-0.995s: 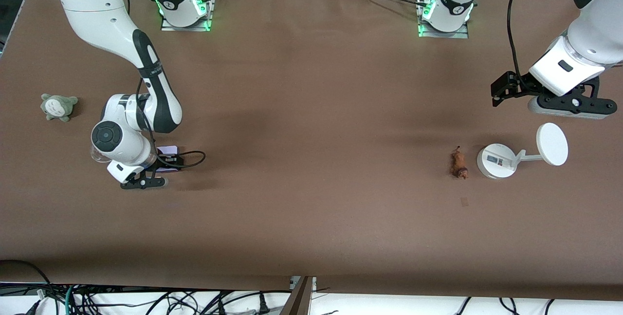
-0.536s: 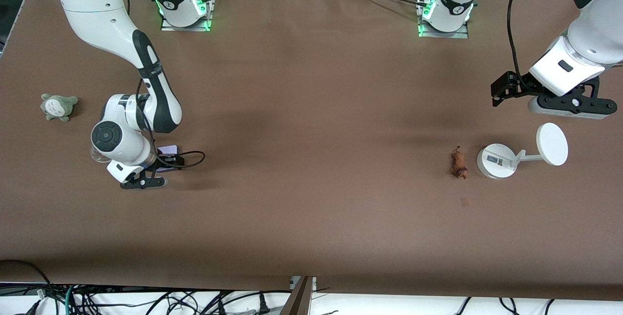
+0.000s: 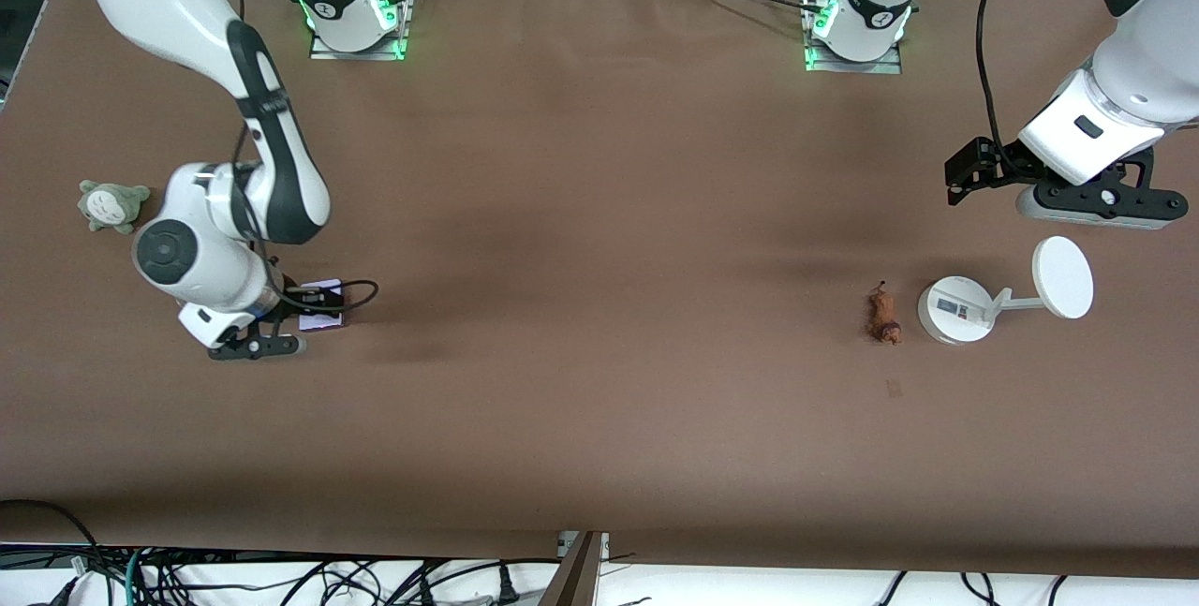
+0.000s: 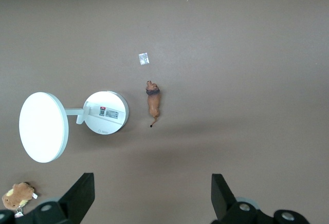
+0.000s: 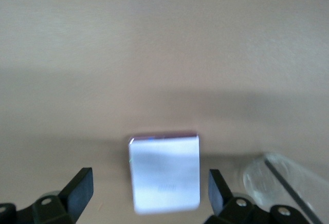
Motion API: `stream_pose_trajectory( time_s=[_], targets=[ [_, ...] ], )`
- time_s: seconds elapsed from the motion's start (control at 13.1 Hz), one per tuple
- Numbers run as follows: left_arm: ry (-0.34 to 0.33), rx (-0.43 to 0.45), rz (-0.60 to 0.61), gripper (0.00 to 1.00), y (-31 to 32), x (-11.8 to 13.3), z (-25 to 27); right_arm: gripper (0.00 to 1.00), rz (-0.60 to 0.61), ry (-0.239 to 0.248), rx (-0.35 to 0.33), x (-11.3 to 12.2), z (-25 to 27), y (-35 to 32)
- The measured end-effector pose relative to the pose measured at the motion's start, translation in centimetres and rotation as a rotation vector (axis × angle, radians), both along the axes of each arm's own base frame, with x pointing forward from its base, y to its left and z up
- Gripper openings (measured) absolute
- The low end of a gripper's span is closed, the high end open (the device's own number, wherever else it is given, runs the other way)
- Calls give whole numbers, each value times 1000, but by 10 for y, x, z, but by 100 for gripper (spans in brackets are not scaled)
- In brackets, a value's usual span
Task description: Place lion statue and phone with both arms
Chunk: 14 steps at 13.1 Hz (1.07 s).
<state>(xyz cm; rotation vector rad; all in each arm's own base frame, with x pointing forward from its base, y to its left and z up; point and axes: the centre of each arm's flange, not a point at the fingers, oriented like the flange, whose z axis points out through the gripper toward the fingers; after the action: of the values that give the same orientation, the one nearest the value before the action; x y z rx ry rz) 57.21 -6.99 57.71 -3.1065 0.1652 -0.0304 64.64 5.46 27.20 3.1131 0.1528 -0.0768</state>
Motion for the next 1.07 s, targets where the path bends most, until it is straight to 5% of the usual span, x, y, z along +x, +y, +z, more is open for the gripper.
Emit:
stream_pose_trajectory(
  time_s=[0.69, 1.07],
  targets=[
    [0, 0, 1, 100, 1, 0, 0, 99, -62, 182, 40, -19, 261, 21],
    [0, 0, 2, 100, 1, 0, 0, 100, -90, 174, 32, -31, 322, 1]
  ],
)
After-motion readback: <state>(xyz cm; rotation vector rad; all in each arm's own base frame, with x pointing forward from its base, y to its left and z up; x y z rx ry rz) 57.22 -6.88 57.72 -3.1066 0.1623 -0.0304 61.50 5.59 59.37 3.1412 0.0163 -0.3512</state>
